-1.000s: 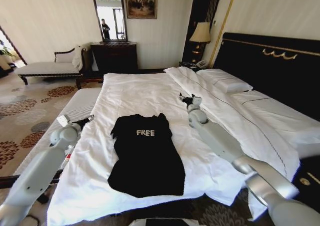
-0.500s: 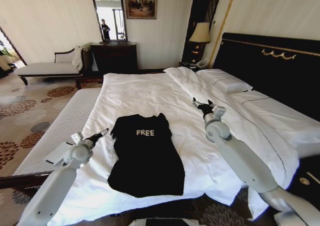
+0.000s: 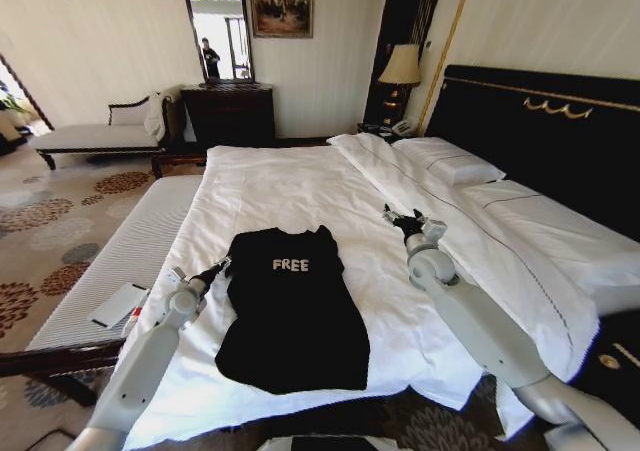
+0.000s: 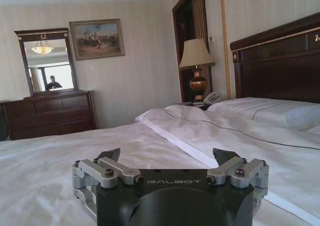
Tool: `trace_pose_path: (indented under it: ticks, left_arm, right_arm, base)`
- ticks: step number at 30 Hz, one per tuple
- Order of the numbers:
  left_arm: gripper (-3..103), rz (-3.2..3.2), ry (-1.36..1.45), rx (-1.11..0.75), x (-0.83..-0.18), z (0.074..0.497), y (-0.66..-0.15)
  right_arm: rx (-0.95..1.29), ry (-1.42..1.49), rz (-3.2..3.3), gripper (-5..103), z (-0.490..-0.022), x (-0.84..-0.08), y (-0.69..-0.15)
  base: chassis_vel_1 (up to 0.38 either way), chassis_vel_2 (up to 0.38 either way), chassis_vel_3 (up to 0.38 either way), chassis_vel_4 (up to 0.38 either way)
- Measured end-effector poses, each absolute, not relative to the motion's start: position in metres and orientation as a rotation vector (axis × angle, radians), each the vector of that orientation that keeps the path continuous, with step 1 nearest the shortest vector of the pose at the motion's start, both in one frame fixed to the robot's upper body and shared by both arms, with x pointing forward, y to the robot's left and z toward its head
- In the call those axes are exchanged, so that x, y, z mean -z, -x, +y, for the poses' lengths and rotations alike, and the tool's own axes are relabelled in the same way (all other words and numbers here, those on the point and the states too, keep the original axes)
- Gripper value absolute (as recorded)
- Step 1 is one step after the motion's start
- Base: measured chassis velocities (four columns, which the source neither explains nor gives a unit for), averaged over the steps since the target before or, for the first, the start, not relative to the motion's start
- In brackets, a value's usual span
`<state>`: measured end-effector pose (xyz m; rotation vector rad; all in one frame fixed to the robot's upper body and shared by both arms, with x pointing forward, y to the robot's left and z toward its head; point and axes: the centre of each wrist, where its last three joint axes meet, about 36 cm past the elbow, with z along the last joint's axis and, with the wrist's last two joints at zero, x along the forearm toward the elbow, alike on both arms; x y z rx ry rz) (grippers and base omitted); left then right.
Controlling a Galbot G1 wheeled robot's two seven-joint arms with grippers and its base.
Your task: Fold the clothes on the bed.
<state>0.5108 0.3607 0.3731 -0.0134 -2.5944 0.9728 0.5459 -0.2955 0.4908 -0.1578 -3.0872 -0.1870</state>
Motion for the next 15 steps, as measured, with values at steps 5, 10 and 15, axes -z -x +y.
trace_pose_path:
  ticks: [5, 10, 15]
  left_arm:
    - [70, -2.605, 0.025, -0.977, -0.3737, 0.3596, -0.5131]
    - [54, -2.615, 0.035, -0.958, -0.3745, 0.3631, -0.5104]
    - [32, -2.628, 0.032, -0.957, -0.3738, 0.3661, -0.5097]
  right_arm:
    - [0.185, 0.173, -3.081, 100, -0.2973, -0.4886, -0.5517]
    - [0.186, 0.183, -3.074, 100, -0.299, -0.4856, -0.5557]
    - [0.183, 0.185, -3.067, 100, -0.2985, -0.4813, -0.5556]
  base:
    - [0.0, 0.0, 0.0, 0.0]
    - [0.0, 0.0, 0.0, 0.0]
    - [0.0, 0.0, 0.0, 0.0]
